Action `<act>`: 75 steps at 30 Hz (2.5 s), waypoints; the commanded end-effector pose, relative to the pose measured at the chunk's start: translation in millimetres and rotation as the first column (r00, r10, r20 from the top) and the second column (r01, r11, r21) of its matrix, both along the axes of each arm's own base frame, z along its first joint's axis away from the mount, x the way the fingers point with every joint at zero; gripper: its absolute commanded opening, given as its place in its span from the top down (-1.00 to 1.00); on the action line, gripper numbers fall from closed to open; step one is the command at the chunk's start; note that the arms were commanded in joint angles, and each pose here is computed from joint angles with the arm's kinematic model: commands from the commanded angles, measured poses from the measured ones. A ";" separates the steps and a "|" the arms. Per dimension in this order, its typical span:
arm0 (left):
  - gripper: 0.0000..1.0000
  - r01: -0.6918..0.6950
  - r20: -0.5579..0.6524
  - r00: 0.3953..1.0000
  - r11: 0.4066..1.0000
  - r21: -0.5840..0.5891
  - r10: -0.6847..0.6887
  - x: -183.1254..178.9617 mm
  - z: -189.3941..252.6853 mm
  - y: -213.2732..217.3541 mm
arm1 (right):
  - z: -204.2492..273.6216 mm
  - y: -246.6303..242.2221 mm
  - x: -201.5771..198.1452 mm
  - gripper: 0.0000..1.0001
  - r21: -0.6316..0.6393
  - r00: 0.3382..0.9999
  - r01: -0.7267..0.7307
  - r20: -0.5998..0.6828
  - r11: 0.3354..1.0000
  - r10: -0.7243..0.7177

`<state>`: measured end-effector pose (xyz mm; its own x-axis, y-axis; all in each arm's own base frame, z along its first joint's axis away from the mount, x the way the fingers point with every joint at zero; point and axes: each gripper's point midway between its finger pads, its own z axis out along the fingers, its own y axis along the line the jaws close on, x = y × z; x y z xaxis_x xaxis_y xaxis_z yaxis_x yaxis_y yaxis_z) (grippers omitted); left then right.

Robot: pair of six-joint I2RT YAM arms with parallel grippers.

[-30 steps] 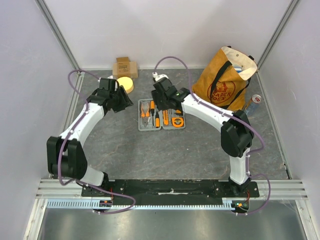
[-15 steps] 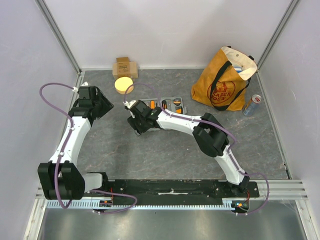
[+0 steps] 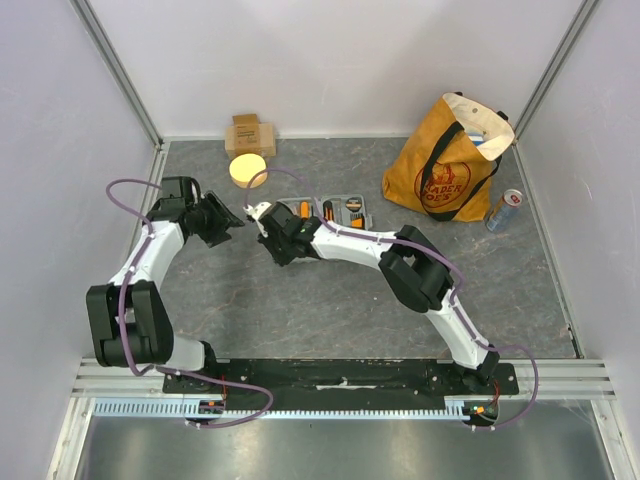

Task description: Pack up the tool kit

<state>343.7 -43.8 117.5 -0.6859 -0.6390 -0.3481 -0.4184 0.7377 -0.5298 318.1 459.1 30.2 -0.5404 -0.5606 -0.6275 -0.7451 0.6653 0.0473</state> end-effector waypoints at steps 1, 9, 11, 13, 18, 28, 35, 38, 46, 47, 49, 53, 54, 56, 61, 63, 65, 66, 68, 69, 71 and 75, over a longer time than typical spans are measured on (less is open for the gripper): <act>-0.15 0.121 0.063 0.992 0.977 -0.174 -0.112 12.8 10.8 -30.8 | 24.8 14.9 -2.7 0.86 0.084 0.998 -0.045 0.055 0.995 0.041; -0.16 0.225 0.076 0.974 0.901 -0.371 -0.212 10.6 2.3 -62.1 | 84.4 14.2 -20.4 1.00 0.292 0.991 -0.088 0.119 0.952 0.055; -0.18 0.224 0.070 0.974 0.891 -0.394 -0.214 10.7 -2.6 -65.0 | 96.8 13.3 -26.4 1.00 0.333 0.990 -0.104 0.127 0.937 0.064; -0.19 0.238 0.077 0.971 0.874 -0.423 -0.227 12.1 -4.4 -70.0 | 104.5 11.4 -34.5 1.00 0.359 0.989 -0.125 0.123 0.925 0.086; -0.24 0.286 0.112 0.958 0.832 -0.475 -0.265 16.6 -5.3 -82.9 | 124.7 15.4 -44.8 1.00 0.421 0.982 -0.176 0.139 0.890 0.129; -0.31 0.351 0.072 0.931 0.830 -0.434 -0.357 14.7 -22.0 -113.0 | 122.2 21.1 -54.2 1.00 0.441 0.979 -0.205 0.106 0.874 0.176; 0.11 0.305 -0.026 0.944 0.901 -0.308 -0.328 14.1 -40.4 -96.5 | 127.4 19.1 -48.0 0.97 0.438 0.984 -0.172 0.113 0.882 0.136; 0.42 0.307 -0.025 0.945 0.911 -0.274 -0.326 18.2 -38.3 -92.4 | 126.3 16.3 -39.8 0.86 0.416 0.989 -0.132 0.115 0.900 0.092; 0.63 0.357 0.014 0.933 0.922 -0.151 -0.360 29.2 -24.1 -80.4 | 154.7 -38.8 4.5 -0.15 0.357 0.947 0.135 0.227 0.924 -0.226; 0.64 0.364 0.016 0.931 0.921 -0.140 -0.366 30.2 -21.5 -79.4 | 157.6 -47.7 8.8 -0.21 0.356 0.937 0.170 0.229 0.919 -0.262; 0.65 0.379 0.016 0.925 0.918 -0.117 -0.380 33.0 -18.5 -76.7 | 162.6 -71.0 21.0 -0.32 0.361 0.906 0.260 0.230 0.895 -0.356; 0.65 0.408 0.010 0.913 0.909 -0.079 -0.409 37.7 -8.6 -73.4 | 149.5 -128.1 47.4 -0.30 0.335 0.829 0.460 0.171 0.822 -0.533; 0.65 0.412 0.012 0.911 0.909 -0.068 -0.412 39.2 -5.5 -72.2 | 140.6 -142.1 52.1 -0.27 0.322 0.809 0.504 0.148 0.801 -0.569; 0.63 0.420 0.011 0.907 0.906 -0.041 -0.420 42.4 -2.8 -69.1 | 118.9 -164.9 57.5 -0.24 0.280 0.783 0.570 0.101 0.772 -0.614; 0.61 0.454 -0.009 0.891 0.891 -0.009 -0.455 48.9 -0.2 -66.0 | 70.3 -197.7 50.3 -0.17 0.127 0.740 0.660 0.055 0.740 -0.670; 0.61 0.476 -0.013 0.879 0.879 -0.003 -0.476 51.1 1.5 -68.2 | 52.9 -195.8 45.3 -0.15 0.085 0.753 0.653 0.032 0.753 -0.657; 0.61 0.486 -0.019 0.874 0.874 0.002 -0.486 51.8 2.3 -70.4 | 39.0 -191.8 44.1 -0.15 0.052 0.768 0.639 0.010 0.767 -0.640; 0.60 0.491 -0.022 0.871 0.871 0.007 -0.491 51.5 2.8 -72.5 | 30.8 -187.4 44.8 -0.15 0.036 0.779 0.627 -0.002 0.778 -0.627; 0.53 0.490 -0.029 0.872 0.872 0.020 -0.489 52.7 4.1 -74.2 | 19.6 -180.6 45.6 -0.14 0.011 0.799 0.601 -0.021 0.799 -0.601; 0.49 0.487 -0.034 0.873 0.873 0.023 -0.487 52.7 4.5 -75.1 | 15.7 -177.2 46.2 -0.13 0.002 0.807 0.590 -0.030 0.808 -0.589; 0.46 0.485 -0.039 0.874 0.874 0.024 -0.484 53.6 5.7 -76.3 | 7.6 -174.4 46.3 -0.11 -0.018 0.812 0.582 -0.043 0.813 -0.582; 0.38 0.492 -0.046 0.870 0.870 0.026 -0.490 54.7 10.4 -81.0 | -0.4 -169.6 44.9 -0.11 -0.028 0.824 0.561 -0.068 0.827 -0.562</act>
<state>388.2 -119.2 109.4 -0.9274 -0.2494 -0.2789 -0.0816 0.8623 -0.4998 356.8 275.5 22.6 -0.8081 -0.1504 -0.5695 -0.2081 0.9774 0.0372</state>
